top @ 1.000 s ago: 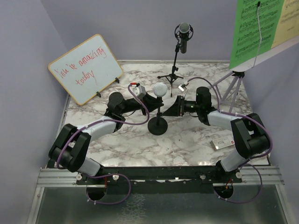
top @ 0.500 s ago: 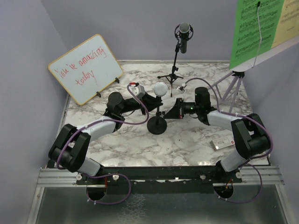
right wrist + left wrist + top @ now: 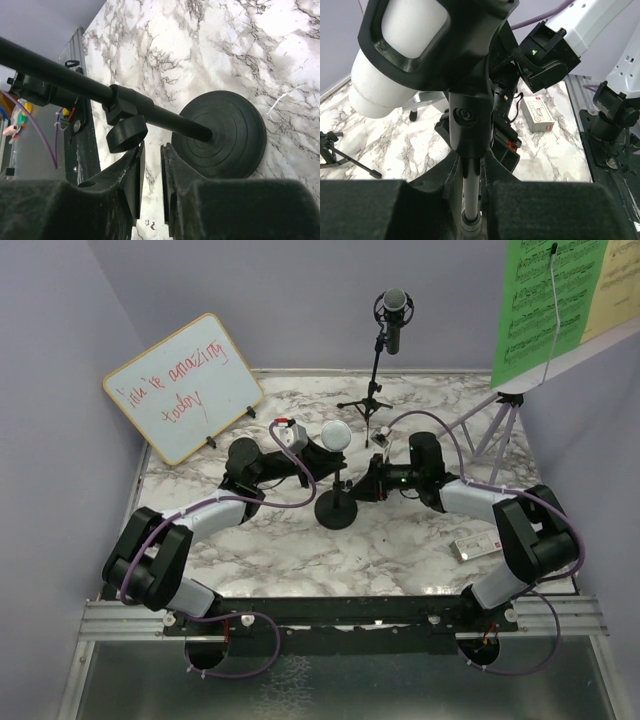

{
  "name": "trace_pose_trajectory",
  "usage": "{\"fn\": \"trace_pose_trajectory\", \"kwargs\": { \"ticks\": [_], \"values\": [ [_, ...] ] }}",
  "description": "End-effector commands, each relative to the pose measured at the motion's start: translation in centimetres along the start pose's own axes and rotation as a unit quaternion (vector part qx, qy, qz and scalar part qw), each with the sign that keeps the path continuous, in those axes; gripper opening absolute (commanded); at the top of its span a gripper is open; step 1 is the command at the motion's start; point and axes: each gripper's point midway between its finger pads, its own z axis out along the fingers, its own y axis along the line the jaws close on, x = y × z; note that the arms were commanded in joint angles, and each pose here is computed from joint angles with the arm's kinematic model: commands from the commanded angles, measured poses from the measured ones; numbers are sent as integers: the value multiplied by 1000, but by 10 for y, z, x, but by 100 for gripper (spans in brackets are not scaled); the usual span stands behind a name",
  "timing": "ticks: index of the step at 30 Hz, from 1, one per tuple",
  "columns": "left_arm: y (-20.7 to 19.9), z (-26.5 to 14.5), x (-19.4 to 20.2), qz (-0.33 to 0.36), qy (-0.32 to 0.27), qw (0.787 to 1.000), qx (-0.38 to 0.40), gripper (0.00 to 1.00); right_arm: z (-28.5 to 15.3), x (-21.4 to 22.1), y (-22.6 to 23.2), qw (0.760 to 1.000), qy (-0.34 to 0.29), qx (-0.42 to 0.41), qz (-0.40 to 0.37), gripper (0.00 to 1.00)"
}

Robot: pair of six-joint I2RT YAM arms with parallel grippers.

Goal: Pack up the instrument practice props
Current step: Unscrew the knob on the microphone stand.

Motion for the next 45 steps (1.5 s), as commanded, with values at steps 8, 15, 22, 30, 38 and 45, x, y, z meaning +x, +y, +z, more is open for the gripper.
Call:
{"fn": "trace_pose_trajectory", "kwargs": {
  "ticks": [8,15,22,30,38,45],
  "values": [
    [-20,-9,2,4,10,999,48,0,-16,-25,24,988,-84,38,123,48],
    [-18,-9,1,2,9,999,45,0,-16,-30,16,964,-132,57,223,51],
    [-20,-9,-2,4,6,999,42,0,-10,-35,17,951,-145,26,273,50],
    [-19,-9,-2,5,5,999,41,0,-4,-28,21,951,-120,6,284,42],
    [-19,-9,-2,4,6,999,41,0,2,-24,27,953,-101,-23,283,37],
    [-19,-10,-3,7,5,999,40,0,4,-25,28,955,-100,-30,277,23]
  ]
}}
